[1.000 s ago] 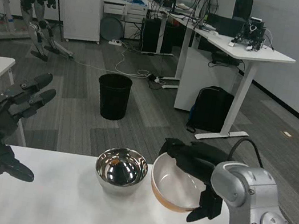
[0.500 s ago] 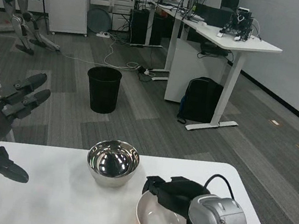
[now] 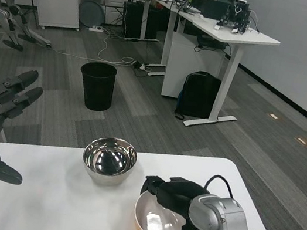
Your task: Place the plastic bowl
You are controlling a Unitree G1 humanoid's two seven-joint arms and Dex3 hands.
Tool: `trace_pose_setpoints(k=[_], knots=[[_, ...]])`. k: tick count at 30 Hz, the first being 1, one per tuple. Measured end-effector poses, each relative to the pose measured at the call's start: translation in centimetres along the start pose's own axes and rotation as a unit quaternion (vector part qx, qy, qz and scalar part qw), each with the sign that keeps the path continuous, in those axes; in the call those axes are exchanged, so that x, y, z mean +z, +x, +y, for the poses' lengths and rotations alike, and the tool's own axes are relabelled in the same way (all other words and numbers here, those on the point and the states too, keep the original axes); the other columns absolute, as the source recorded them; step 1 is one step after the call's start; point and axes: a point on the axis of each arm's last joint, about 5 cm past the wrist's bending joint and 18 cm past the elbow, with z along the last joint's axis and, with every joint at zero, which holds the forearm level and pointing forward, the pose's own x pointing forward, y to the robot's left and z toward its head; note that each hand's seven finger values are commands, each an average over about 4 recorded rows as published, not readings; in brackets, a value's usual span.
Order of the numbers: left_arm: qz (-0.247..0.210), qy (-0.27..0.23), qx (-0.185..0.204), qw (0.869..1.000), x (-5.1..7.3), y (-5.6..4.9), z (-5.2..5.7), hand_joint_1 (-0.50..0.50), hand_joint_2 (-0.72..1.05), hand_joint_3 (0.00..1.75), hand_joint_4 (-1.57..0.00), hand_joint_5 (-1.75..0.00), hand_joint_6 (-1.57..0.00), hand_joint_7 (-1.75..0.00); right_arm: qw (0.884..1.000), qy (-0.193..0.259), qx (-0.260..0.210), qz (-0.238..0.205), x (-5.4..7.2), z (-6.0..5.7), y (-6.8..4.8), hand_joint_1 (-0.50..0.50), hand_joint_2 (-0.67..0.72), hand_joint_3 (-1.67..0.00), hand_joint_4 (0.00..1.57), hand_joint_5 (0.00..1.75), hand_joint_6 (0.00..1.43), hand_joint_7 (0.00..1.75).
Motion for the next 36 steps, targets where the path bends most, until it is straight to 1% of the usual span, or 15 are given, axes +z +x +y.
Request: trace_pose_setpoints(k=[1,2,3,6,7,10,11,14,17,23,28,31,33,34,36], knots=[[0.0,0.0,0.0,1.0,0.0,0.0,0.0,0.5,-0.64,0.44,-0.49,0.0,-0.58,0.0,1.0,0.003,0.0,-0.002,0.0,0.0,0.0,-0.42,-0.08,-0.93,0.5,0.07,0.27,1.57],[0.0,0.0,0.0,1.0,0.0,0.0,0.0,0.5,-0.64,0.44,-0.49,0.0,-0.58,0.0,1.0,0.006,0.0,-0.003,-0.1,0.0,0.0,-0.42,0.04,-0.69,0.4,0.0,0.22,1.55],[0.0,0.0,0.0,1.0,0.0,0.0,0.0,0.5,-0.64,0.44,-0.49,0.0,-0.6,0.0,1.0,0.008,-0.001,-0.004,-0.1,0.0,0.0,-0.42,0.12,-0.56,0.34,0.0,0.19,1.54],[0.003,0.0,0.0,1.0,-0.1,0.0,0.0,0.5,-0.64,0.44,-0.49,0.0,-0.63,0.0,1.0,0.014,-0.003,-0.002,-0.3,0.0,-0.1,-0.43,0.33,-0.26,0.13,0.0,0.06,1.45],[0.004,0.0,0.0,1.0,-0.1,-0.1,0.0,0.5,-0.64,0.44,-0.49,0.0,-0.63,0.0,1.0,0.016,-0.003,-0.001,-0.4,0.0,-0.2,-0.44,0.39,-0.18,0.08,0.0,0.03,1.34],[0.008,0.001,0.001,1.0,-0.2,-0.1,0.0,0.5,-0.64,0.44,-0.5,0.0,-0.63,0.0,1.0,0.024,-0.002,0.004,-0.5,0.1,-0.3,-0.46,0.55,-0.02,0.01,0.0,0.0,0.8],[0.01,0.001,0.001,1.0,-0.3,-0.2,0.0,0.5,-0.64,0.44,-0.51,0.0,-0.63,0.0,1.0,0.028,-0.001,0.005,-0.6,0.2,-0.4,-0.46,0.6,0.0,0.0,0.0,0.0,0.65],[0.011,0.001,0.0,1.0,-0.4,-0.1,0.0,0.5,-0.64,0.44,-0.52,0.0,-0.63,0.0,0.999,0.042,-0.004,0.003,-0.7,0.1,-0.6,-0.46,0.66,0.0,0.0,0.0,0.0,0.4],[0.009,0.001,-0.001,1.0,-0.3,0.1,-0.1,0.5,-0.64,0.44,-0.52,0.0,-0.63,0.0,0.999,0.049,-0.006,0.001,-0.8,0.0,-0.7,-0.46,0.68,0.0,0.0,0.0,0.0,0.26],[0.006,0.001,-0.002,1.0,-0.3,0.2,-0.1,0.5,-0.64,0.44,-0.52,0.0,-0.63,0.0,0.997,0.07,-0.013,-0.018,-1.0,0.1,-0.9,-0.46,0.71,0.0,0.0,0.0,0.0,0.1],[0.007,0.001,-0.004,1.0,-0.3,0.3,-0.2,0.5,-0.64,0.44,-0.52,0.0,-0.63,0.0,0.991,0.09,-0.084,-0.053,-1.1,-0.3,-1.6,-0.46,0.72,0.0,0.0,0.0,0.0,0.07],[0.008,0.001,-0.004,1.0,-0.4,0.3,-0.2,0.5,-0.64,0.44,-0.52,0.0,-0.63,0.0,0.982,0.102,-0.139,-0.07,-1.4,-0.8,-2.3,-0.46,0.72,0.0,0.0,0.0,0.0,0.07],[0.007,0.001,-0.004,1.0,-0.4,0.3,-0.2,0.5,-0.64,0.44,-0.52,0.0,-0.63,0.0,0.967,0.132,-0.193,-0.099,-1.8,-1.0,-2.8,-0.46,0.72,0.0,0.0,0.0,0.0,0.07],[0.007,0.001,-0.004,1.0,-0.4,0.3,-0.2,0.5,-0.64,0.44,-0.52,0.0,-0.63,0.0,0.954,0.154,-0.229,-0.119,-2.1,-1.0,-3.1,-0.46,0.72,0.0,0.0,0.0,0.0,0.07],[0.006,0.001,-0.004,1.0,-0.4,0.3,-0.2,0.5,-0.64,0.44,-0.52,0.0,-0.63,0.0,0.918,0.195,-0.306,-0.161,-2.5,-1.2,-3.8,-0.46,0.71,0.0,0.0,0.0,0.0,0.05]])
